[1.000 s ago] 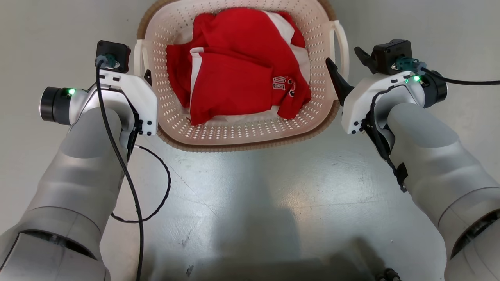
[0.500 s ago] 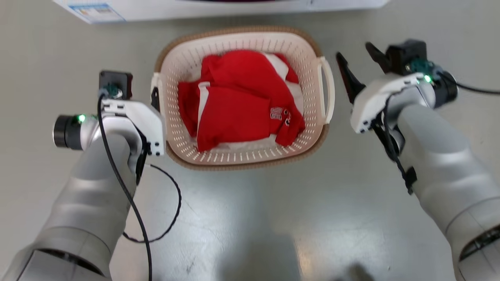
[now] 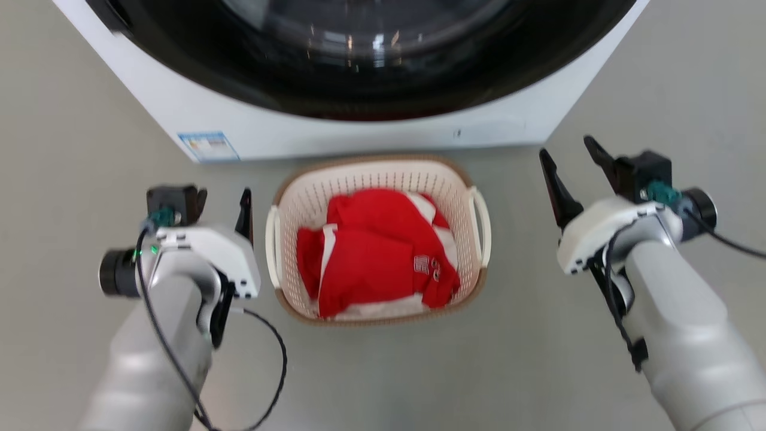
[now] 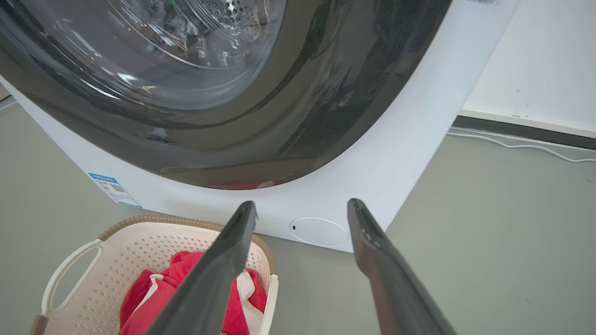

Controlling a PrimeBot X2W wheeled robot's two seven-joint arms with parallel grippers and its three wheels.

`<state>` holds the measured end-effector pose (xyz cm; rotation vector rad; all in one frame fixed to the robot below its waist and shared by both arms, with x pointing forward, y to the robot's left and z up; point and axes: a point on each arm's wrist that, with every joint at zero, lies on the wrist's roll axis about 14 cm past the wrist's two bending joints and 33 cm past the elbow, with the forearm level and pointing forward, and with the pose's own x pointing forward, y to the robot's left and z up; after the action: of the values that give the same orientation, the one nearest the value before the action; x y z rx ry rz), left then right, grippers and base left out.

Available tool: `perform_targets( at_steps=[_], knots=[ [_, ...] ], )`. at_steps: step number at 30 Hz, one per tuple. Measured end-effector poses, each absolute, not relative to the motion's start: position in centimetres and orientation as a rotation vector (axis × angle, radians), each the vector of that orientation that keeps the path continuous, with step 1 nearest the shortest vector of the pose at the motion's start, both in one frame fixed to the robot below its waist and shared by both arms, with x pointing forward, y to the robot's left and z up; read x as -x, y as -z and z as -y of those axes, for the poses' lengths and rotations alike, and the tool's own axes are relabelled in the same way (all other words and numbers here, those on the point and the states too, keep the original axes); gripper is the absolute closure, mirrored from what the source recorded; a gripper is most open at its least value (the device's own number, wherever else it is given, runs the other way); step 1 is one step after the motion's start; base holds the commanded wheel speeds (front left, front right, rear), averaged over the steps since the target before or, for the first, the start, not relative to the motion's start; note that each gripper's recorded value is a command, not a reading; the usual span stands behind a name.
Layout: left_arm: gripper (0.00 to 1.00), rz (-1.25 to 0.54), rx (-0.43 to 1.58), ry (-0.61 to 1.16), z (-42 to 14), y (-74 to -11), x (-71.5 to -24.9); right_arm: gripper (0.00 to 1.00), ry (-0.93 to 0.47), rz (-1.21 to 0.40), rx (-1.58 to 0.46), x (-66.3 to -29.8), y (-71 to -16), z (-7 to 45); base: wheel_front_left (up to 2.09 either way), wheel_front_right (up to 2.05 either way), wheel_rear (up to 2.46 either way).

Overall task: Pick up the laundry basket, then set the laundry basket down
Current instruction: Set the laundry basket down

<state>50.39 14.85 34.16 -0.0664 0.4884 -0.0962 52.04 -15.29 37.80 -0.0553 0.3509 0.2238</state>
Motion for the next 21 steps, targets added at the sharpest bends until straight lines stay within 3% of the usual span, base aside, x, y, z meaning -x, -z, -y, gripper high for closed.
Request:
perform_targets(
  at_steps=[12,21],
  knots=[
    [0.0,-0.264,0.131,0.039,-16.9,-41.4,-43.9,0.0,-0.158,-0.128,0.075,-46.4,-46.0,17.1,0.0,0.0,0.0],
    [0.0,-0.17,0.131,0.004,-18.4,-43.7,-38.8,0.0,-0.12,-0.053,0.071,-41.1,-47.9,18.3,0.0,0.0,0.0]
  ],
)
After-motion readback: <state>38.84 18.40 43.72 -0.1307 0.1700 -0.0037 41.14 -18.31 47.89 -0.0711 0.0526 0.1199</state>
